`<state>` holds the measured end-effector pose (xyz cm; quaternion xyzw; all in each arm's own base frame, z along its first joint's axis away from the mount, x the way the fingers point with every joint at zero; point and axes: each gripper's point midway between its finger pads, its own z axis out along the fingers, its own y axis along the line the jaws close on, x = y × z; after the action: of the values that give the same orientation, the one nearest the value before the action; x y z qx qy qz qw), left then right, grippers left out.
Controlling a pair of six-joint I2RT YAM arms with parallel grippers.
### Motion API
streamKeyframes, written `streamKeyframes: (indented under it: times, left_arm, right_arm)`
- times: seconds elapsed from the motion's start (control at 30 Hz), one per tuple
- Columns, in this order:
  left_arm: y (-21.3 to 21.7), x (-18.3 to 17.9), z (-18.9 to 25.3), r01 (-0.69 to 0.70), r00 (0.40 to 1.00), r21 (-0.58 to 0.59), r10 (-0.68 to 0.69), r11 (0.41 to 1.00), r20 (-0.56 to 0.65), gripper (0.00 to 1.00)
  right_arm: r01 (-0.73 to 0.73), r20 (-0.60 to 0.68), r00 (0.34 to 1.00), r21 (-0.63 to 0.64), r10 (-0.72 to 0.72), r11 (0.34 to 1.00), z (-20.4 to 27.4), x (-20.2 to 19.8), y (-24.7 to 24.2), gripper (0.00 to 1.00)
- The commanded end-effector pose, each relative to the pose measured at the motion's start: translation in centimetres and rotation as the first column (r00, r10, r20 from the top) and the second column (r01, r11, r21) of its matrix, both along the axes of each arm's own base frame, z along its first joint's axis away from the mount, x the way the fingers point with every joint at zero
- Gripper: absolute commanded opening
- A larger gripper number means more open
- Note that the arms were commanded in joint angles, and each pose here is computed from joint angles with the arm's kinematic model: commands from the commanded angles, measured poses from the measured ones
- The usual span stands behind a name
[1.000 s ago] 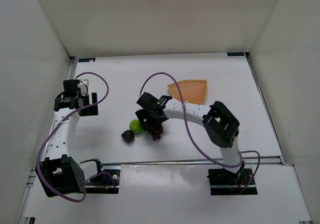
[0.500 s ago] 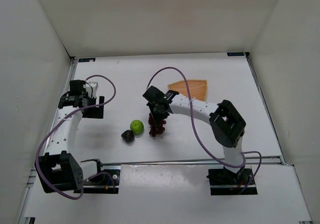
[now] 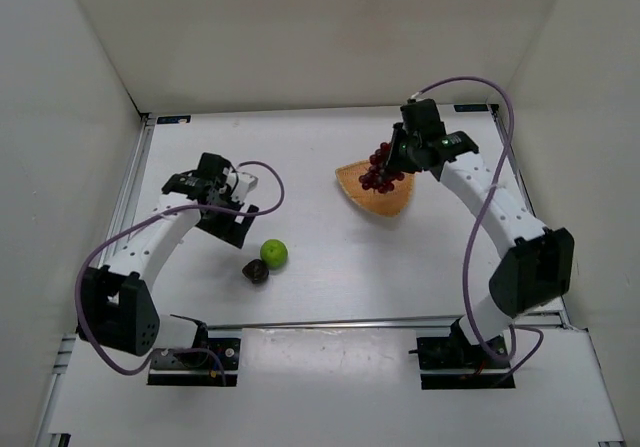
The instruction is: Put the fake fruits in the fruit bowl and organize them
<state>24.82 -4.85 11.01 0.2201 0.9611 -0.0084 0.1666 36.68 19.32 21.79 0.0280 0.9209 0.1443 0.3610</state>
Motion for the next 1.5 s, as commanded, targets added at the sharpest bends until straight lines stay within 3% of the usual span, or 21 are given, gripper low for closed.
streamKeyframes:
  times: [0.0, 0.17, 0.23, 0.33, 0.37, 0.43, 0.5, 0.73, 0.8, 0.83, 0.9, 0.93, 1.0, 1.13, 1.17, 1.2, 1.3, 1.37, 1.4, 1.47]
  left_arm:
    - [-3.9, 0.4, 1.5, 0.15, 0.989, -0.072, -0.15, 0.986, 0.0, 1.0]
    - [-9.0, 0.6, 1.5, 0.295, 0.953, -0.109, -0.3, 0.949, -0.035, 1.0]
    - [-10.6, 0.3, 0.8, 0.342, 0.935, -0.106, -0.349, 0.934, -0.062, 1.0]
    - [-11.6, -0.1, -0.5, 0.376, 0.917, -0.09, -0.384, 0.922, -0.106, 1.0]
    - [-12.2, -0.2, -0.9, 0.398, 0.908, -0.075, -0.404, 0.914, -0.106, 1.0]
    - [-12.8, -0.4, -1.8, 0.428, 0.893, -0.057, -0.432, 0.902, -0.128, 1.0]
    - [-13.1, -0.7, -2.7, 0.452, 0.881, -0.022, -0.451, 0.892, -0.143, 1.0]
    - [-11.7, 1.3, -6.5, 0.413, 0.905, 0.155, -0.385, 0.897, -0.179, 1.0]
    - [-11.8, 1.5, -6.6, 0.413, 0.905, 0.156, -0.385, 0.897, -0.181, 0.87]
    - [-12.4, 2.0, -6.1, 0.413, 0.906, 0.139, -0.39, 0.9, -0.162, 0.71]
    - [-12.7, 2.1, -5.6, 0.424, 0.901, 0.132, -0.402, 0.896, -0.164, 0.54]
    - [-13.3, 2.5, -4.7, 0.433, 0.897, 0.113, -0.417, 0.894, -0.146, 0.38]
    - [-13.9, 3.2, -4.1, 0.463, 0.883, 0.108, -0.447, 0.88, -0.142, 0.3]
    - [-17.3, 7.0, -1.9, 0.519, 0.854, 0.141, -0.518, 0.843, -0.044, 0.3]
    - [-19.2, 9.3, 0.4, 0.51, 0.854, 0.129, -0.518, 0.851, 0.042, 0.3]
    - [-20.2, 10.3, -0.3, 0.513, 0.853, 0.121, -0.521, 0.85, 0.039, 0.3]
    - [-24.3, 15.0, 2.3, 0.482, 0.848, 0.073, -0.486, 0.873, 0.21, 0.31]
    - [-26.9, 17.3, 1.1, 0.478, 0.843, 0.057, -0.476, 0.877, 0.253, 0.31]
    - [-28.3, 19.0, 3.2, 0.468, 0.831, 0.037, -0.453, 0.883, 0.323, 0.31]
    - [-29.8, 20.4, 2.0, 0.466, 0.83, 0.021, -0.445, 0.885, 0.335, 0.34]
  right_arm:
    - [0.061, -0.108, 0.992, -0.008, -0.061, 0.998, -3.8, 2.8, -2.3, 0.02]
    - [0.149, -0.238, 0.961, 0.008, -0.143, 0.989, -8.0, 6.0, -3.8, 0.05]
    - [0.17, -0.285, 0.945, 0.02, -0.157, 0.985, -9.3, 6.4, -4.1, 0.14]
    - [0.183, -0.312, 0.937, 0.052, -0.157, 0.982, -9.7, 6.8, -4.3, 0.49]
    - [0.172, -0.309, 0.939, 0.047, -0.149, 0.984, -9.8, 6.7, -4.3, 0.67]
    - [0.155, -0.297, 0.945, 0.054, -0.133, 0.986, -9.2, 6.7, -4.2, 0.8]
    - [0.146, -0.275, 0.953, 0.059, -0.125, 0.988, -7.8, 6.2, -4.4, 0.86]
    - [0.118, -0.189, 0.977, 0.084, -0.1, 0.989, -3.9, 3.9, -3.9, 0.87]
    - [0.117, -0.149, 0.984, 0.122, -0.099, 0.986, -2.3, 3.6, -3.7, 0.87]
    - [0.116, -0.151, 0.984, 0.137, -0.095, 0.984, -2.3, 3.2, -3.5, 0.87]
    - [0.106, -0.122, 0.989, 0.175, -0.085, 0.979, -0.7, 2.7, -3.3, 0.87]
    - [0.103, -0.102, 0.991, 0.197, -0.084, 0.975, 0.5, 2.3, -3.2, 0.87]
    - [0.109, -0.094, 0.991, 0.21, -0.091, 0.972, 0.5, 1.8, -3.3, 0.87]
    - [0.147, -0.073, 0.988, 0.236, -0.134, 0.961, 1.1, -0.3, -4.1, 0.87]
    - [0.166, -0.076, 0.985, 0.23, -0.152, 0.959, 0.9, -0.6, -4.5, 0.87]
    - [0.185, -0.074, 0.982, 0.237, -0.172, 0.954, 0.8, -0.8, -4.7, 0.87]
    - [0.26, -0.075, 0.966, 0.226, -0.249, 0.939, -0.1, -1.9, -6.6, 0.87]
    - [0.285, -0.067, 0.958, 0.224, -0.277, 0.932, -0.5, -2.5, -7.4, 0.87]
    - [0.297, -0.069, 0.955, 0.223, -0.289, 0.928, -0.6, -2.7, -7.9, 0.87]
    - [0.311, -0.047, 0.95, 0.229, -0.309, 0.922, 0.0, -2.9, -8.6, 0.87]
